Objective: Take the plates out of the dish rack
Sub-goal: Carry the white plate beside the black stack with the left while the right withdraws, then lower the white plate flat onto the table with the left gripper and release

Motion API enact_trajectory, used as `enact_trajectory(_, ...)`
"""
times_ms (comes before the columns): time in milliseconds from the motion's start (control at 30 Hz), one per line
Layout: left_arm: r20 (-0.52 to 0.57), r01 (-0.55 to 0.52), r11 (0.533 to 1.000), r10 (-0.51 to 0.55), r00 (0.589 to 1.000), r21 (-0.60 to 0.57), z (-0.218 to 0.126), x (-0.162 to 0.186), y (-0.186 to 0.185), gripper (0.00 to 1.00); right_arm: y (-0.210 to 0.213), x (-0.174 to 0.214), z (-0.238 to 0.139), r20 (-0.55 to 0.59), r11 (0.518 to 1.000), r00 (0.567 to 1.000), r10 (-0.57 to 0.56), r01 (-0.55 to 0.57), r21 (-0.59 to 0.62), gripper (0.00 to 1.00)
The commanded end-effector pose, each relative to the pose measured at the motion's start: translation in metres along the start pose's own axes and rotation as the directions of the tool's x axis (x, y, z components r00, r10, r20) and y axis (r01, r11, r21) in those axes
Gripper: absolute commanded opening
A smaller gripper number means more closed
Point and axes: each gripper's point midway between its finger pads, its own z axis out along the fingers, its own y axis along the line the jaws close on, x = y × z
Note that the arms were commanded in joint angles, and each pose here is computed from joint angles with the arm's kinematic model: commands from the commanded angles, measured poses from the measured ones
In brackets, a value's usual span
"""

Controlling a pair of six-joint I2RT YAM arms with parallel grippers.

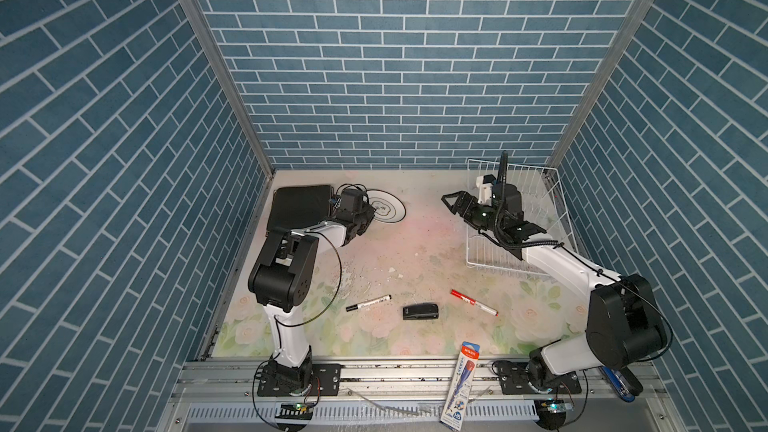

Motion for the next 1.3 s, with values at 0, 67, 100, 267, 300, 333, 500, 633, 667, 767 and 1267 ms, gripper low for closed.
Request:
enact_trajectory(0, -0.002, 0.011, 1.000, -0.011, 1.000, 0.024, 0.002, -0.006, -0.013, 0.00, 0.015, -0.013, -0.001, 0.021, 0.999, 1.000, -0.018, 0.018, -0.037, 0.88)
enact_trajectory(67, -0.005, 0.013, 1.000, -0.013, 1.000, 0.013, 0.003, -0.006, -0.011, 0.00, 0.016, -0.014, -0.001, 0.021, 0.999, 1.000, -0.017, 0.018, -0.037, 0.88)
enact_trajectory(100, -0.005, 0.015, 1.000, -0.015, 1.000, 0.005, 0.004, -0.006, -0.009, 0.00, 0.016, -0.013, -0.001, 0.020, 0.999, 1.000, -0.018, 0.019, -0.036, 0.88)
enact_trajectory(267, -0.008, 0.016, 1.000, -0.016, 1.000, 0.012, 0.006, -0.005, -0.008, 0.00, 0.015, -0.013, -0.004, 0.020, 0.999, 1.000, -0.021, 0.022, -0.032, 0.88)
enact_trajectory(300, -0.010, 0.018, 1.000, -0.018, 1.000, 0.015, 0.007, -0.005, -0.008, 0.00, 0.015, -0.013, -0.004, 0.020, 0.999, 1.000, -0.021, 0.022, -0.031, 0.88)
enact_trajectory(333, -0.014, 0.019, 1.000, -0.019, 1.000, 0.019, 0.008, -0.004, -0.007, 0.00, 0.014, -0.013, -0.004, 0.020, 0.999, 1.000, -0.020, 0.020, -0.029, 0.88)
enact_trajectory(500, -0.025, 0.033, 0.999, -0.033, 0.999, 0.019, 0.011, -0.003, -0.004, 0.00, 0.012, -0.012, -0.005, 0.018, 0.999, 1.000, -0.018, 0.019, -0.026, 0.88)
enact_trajectory(633, -0.033, 0.040, 0.999, -0.040, 0.999, 0.004, 0.012, -0.001, 0.001, 0.00, 0.011, -0.011, -0.005, 0.016, 1.000, 1.000, -0.016, 0.016, -0.023, 0.88)
enact_trajectory(667, -0.033, 0.040, 0.999, -0.040, 0.999, 0.006, 0.012, -0.001, 0.001, 0.00, 0.010, -0.011, -0.005, 0.016, 1.000, 1.000, -0.014, 0.015, -0.022, 0.88)
enact_trajectory(767, -0.037, 0.046, 0.999, -0.045, 0.998, 0.027, 0.013, -0.001, 0.001, 0.00, 0.009, -0.011, -0.005, 0.015, 1.000, 1.000, -0.013, 0.013, -0.020, 0.88)
enact_trajectory(1267, -0.035, 0.042, 0.999, -0.043, 0.998, -0.031, 0.013, -0.002, 0.014, 0.00, 0.012, -0.012, -0.007, 0.015, 1.000, 1.000, -0.012, 0.012, -0.024, 0.88)
